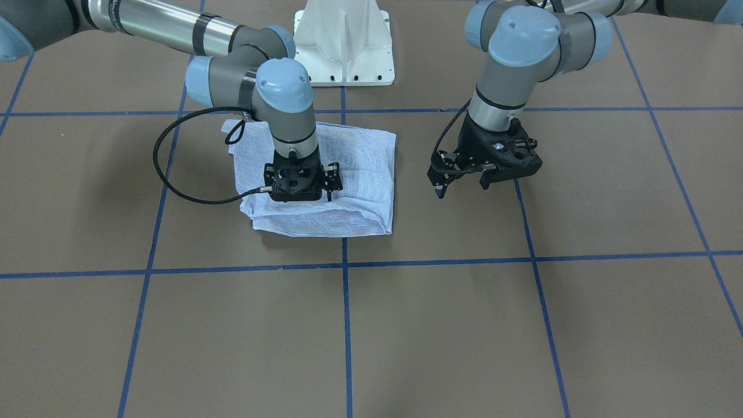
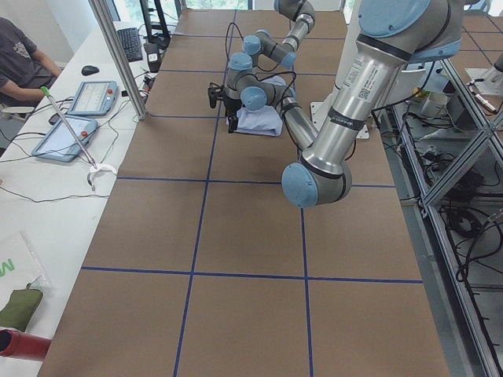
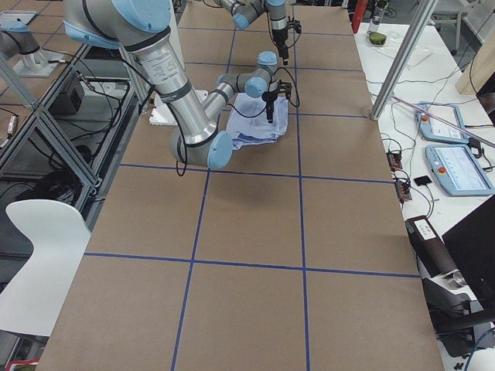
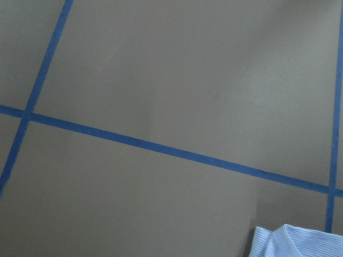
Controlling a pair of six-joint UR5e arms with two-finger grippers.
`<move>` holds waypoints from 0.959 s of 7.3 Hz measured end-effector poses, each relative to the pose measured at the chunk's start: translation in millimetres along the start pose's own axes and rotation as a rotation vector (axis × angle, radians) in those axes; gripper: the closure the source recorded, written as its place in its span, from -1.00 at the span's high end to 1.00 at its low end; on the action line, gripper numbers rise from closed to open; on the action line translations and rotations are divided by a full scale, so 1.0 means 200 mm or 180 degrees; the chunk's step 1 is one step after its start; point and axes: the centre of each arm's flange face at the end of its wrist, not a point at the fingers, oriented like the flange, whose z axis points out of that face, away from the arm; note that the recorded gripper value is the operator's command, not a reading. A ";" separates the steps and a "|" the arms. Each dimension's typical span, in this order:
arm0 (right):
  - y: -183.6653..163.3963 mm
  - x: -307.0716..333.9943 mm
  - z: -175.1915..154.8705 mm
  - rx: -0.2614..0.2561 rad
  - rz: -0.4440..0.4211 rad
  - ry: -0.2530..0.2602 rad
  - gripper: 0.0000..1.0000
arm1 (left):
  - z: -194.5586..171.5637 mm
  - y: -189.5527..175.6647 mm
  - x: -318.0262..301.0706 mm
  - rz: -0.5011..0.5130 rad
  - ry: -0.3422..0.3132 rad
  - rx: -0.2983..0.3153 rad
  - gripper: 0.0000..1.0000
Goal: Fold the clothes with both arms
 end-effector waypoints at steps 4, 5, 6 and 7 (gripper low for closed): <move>-0.39 0.10 0.08 0.0139 -0.0109 0.0169 1.00 | 0.00 0.00 0.00 -0.0008 0.0002 -0.0001 1.00; -0.45 0.14 0.06 0.0150 -0.0113 0.0158 1.00 | -0.01 0.00 0.00 -0.0004 0.0013 0.0001 0.99; -0.53 0.20 0.02 0.0124 -0.0092 0.0121 1.00 | -0.02 0.00 0.00 0.0019 0.0029 0.0013 1.00; -0.61 0.33 -0.06 0.0073 -0.0080 0.0053 1.00 | -0.04 -0.04 -0.01 0.0132 0.0040 0.0052 1.00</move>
